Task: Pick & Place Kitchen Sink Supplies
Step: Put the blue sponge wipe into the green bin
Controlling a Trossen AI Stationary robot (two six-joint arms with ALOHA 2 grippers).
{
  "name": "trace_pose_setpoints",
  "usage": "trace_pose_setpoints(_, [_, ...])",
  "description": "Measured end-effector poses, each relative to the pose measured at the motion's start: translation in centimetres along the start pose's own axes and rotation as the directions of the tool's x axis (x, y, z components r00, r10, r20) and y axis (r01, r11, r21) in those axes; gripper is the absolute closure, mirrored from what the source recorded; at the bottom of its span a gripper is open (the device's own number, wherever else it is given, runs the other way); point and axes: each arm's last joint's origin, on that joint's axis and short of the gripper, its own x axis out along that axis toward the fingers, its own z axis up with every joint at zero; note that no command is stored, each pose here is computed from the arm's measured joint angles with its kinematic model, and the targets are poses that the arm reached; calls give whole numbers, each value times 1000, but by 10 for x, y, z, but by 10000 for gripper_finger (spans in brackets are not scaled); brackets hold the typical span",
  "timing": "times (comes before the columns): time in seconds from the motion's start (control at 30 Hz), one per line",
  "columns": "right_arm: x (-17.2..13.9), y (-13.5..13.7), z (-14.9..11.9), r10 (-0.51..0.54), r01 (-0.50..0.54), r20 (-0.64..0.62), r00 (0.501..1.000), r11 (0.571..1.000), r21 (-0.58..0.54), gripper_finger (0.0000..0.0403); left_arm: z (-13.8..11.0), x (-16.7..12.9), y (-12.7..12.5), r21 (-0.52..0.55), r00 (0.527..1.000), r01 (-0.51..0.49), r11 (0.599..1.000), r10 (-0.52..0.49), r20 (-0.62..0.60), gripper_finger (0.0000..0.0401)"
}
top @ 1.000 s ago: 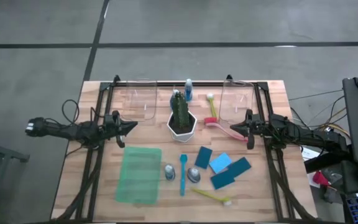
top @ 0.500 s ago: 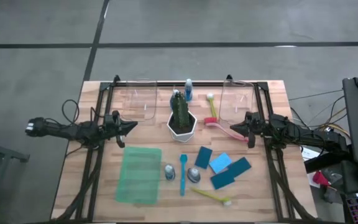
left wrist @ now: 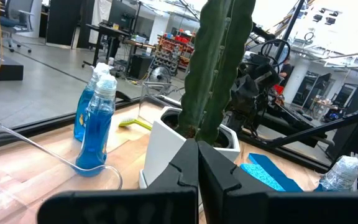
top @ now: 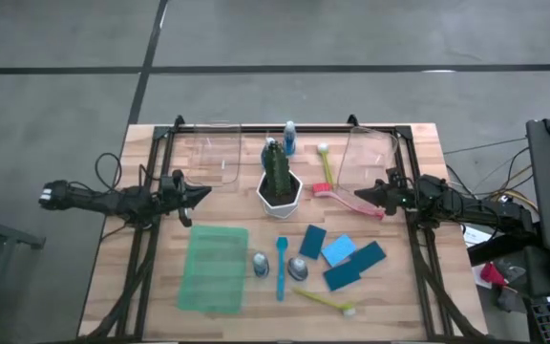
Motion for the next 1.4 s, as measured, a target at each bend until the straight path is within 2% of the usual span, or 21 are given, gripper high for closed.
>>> trace_pose_setpoints(0.03, [0,2,1,21,-21,11,1000,999,31,394,0,0,0,0,1000,0,1000,0,0,401])
trace_pose_setpoints(0.17, [-1,13,8,132,-136,91,987,990,41,394,0,0,0,0,1000,0,1000,0,0,401])
trace_pose_setpoints(0.3, [-3,15,13,115,-123,201,973,992,28,394,0,0,0,0,1000,0,1000,0,0,401])
trace_pose_setpoints(0.4, [-4,23,17,151,-172,203,968,981,91,394,0,0,0,0,1000,0,1000,0,0,401])
trace_pose_setpoints(0.47, [-6,39,23,209,-226,147,967,967,114,394,0,0,0,-1,1000,0,1000,0,0,401])
trace_pose_setpoints(0.53, [-6,52,27,211,-218,60,976,965,145,394,0,0,0,0,1000,0,1000,0,0,401])
trace_pose_setpoints(0.6, [-6,63,29,161,-147,-61,985,971,190,394,0,0,0,0,1000,0,1000,0,0,401])
trace_pose_setpoints(0.67, [-5,72,30,103,-45,-219,970,966,255,394,0,0,0,0,1000,0,1000,0,0,401])
trace_pose_setpoints(0.77, [-6,85,30,20,131,-429,903,939,319,394,0,0,0,0,1000,0,1000,0,0,401])
trace_pose_setpoints(0.87, [-4,98,30,-41,277,-591,806,908,315,394,0,0,0,0,1000,0,1000,0,0,401])
trace_pose_setpoints(1.1, [11,115,23,-134,456,-749,649,857,241,389,0,0,0,0,1000,0,1000,0,-1,401])
trace_pose_setpoints(1.2, [20,112,12,-166,519,-794,585,829,209,363,0,0,0,0,1000,0,1000,0,-1,401])
trace_pose_setpoints(1.4, [33,100,-18,-255,626,-864,434,775,85,270,0,0,0,1,1000,-1,1000,1,-1,401])
